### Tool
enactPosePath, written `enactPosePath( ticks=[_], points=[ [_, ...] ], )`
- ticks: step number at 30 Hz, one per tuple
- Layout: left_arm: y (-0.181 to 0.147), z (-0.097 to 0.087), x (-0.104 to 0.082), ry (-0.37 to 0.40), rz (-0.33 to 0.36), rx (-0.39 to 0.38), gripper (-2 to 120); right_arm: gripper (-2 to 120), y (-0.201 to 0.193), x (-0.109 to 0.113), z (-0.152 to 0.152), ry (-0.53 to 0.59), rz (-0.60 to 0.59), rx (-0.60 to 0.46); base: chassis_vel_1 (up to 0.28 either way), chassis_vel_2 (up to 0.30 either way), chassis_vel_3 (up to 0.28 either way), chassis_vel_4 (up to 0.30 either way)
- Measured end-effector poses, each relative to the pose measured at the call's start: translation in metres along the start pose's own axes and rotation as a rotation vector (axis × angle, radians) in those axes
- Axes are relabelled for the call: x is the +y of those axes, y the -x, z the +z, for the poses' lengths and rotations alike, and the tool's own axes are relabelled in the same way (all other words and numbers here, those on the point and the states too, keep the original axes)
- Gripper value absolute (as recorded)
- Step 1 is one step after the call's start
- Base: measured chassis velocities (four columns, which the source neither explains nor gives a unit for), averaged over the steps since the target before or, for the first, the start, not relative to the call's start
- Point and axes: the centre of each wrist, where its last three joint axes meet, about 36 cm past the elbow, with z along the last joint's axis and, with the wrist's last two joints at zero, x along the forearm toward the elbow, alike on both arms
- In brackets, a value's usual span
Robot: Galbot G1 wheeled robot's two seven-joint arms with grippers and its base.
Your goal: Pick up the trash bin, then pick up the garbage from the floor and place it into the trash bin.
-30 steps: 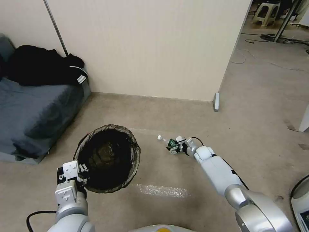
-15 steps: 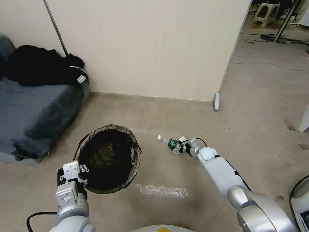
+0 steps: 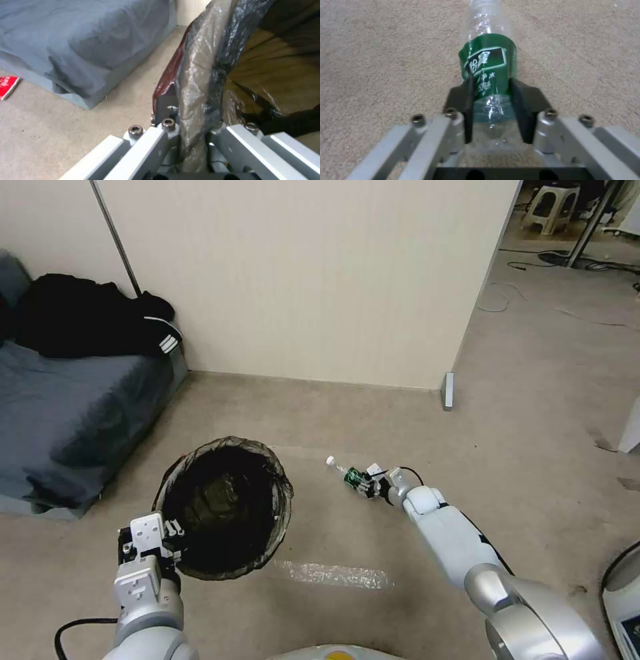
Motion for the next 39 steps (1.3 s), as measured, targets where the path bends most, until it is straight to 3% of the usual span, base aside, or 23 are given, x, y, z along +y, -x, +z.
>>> enactPosePath(
  ticks=[8, 17, 19, 22, 24, 29, 32, 37, 39],
  points=[
    [0.0, -0.001, -0.002, -0.007, 0.006, -0.004, 0, 7, -0.001, 0.004, 0.008, -0.001, 0.003, 0.003, 0.0, 0.0, 0.0, 0.0],
    [0.001, -0.001, -0.004, -0.009, 0.012, -0.005, 0, 6, -0.006, 0.002, 0.008, 0.017, 0.023, -0.044, 0.0, 0.0, 0.0, 0.0],
    [0.004, 0.0, -0.004, -0.009, 0.014, -0.002, 0, 6, -0.014, 0.001, -0.008, 0.036, 0.046, -0.131, 0.0, 0.0, 0.0, 0.0],
    [0.006, 0.002, -0.005, -0.008, 0.016, 0.0, 0, 6, -0.017, 0.002, -0.015, 0.037, 0.05, -0.173, 0.0, 0.0, 0.0, 0.0],
    [0.013, 0.005, -0.005, -0.007, 0.023, 0.006, 0, 6, -0.033, 0.007, -0.04, 0.024, 0.061, -0.314, 0.0, 0.0, 0.0, 0.0],
    [0.018, 0.007, -0.005, -0.001, 0.026, 0.01, 0, 6, -0.054, 0.016, -0.058, 0.022, 0.059, -0.415, 0.0, 0.0, 0.0, 0.0],
    [0.022, 0.01, -0.006, 0.002, 0.03, 0.017, 0, 6, -0.095, 0.034, -0.081, 0.019, 0.036, -0.552, 0.0, 0.0, 0.0, 0.0],
    [0.027, 0.014, -0.009, 0.004, 0.038, 0.03, 0, 6, -0.135, 0.049, -0.101, 0.012, 0.012, -0.659, 0.0, 0.0, 0.0, 0.0],
    [0.031, 0.019, -0.012, 0.006, 0.051, 0.049, 0, 6, -0.172, 0.066, -0.122, -0.004, -0.043, -0.764, 0.0, 0.0, 0.0, 0.0]
  ],
)
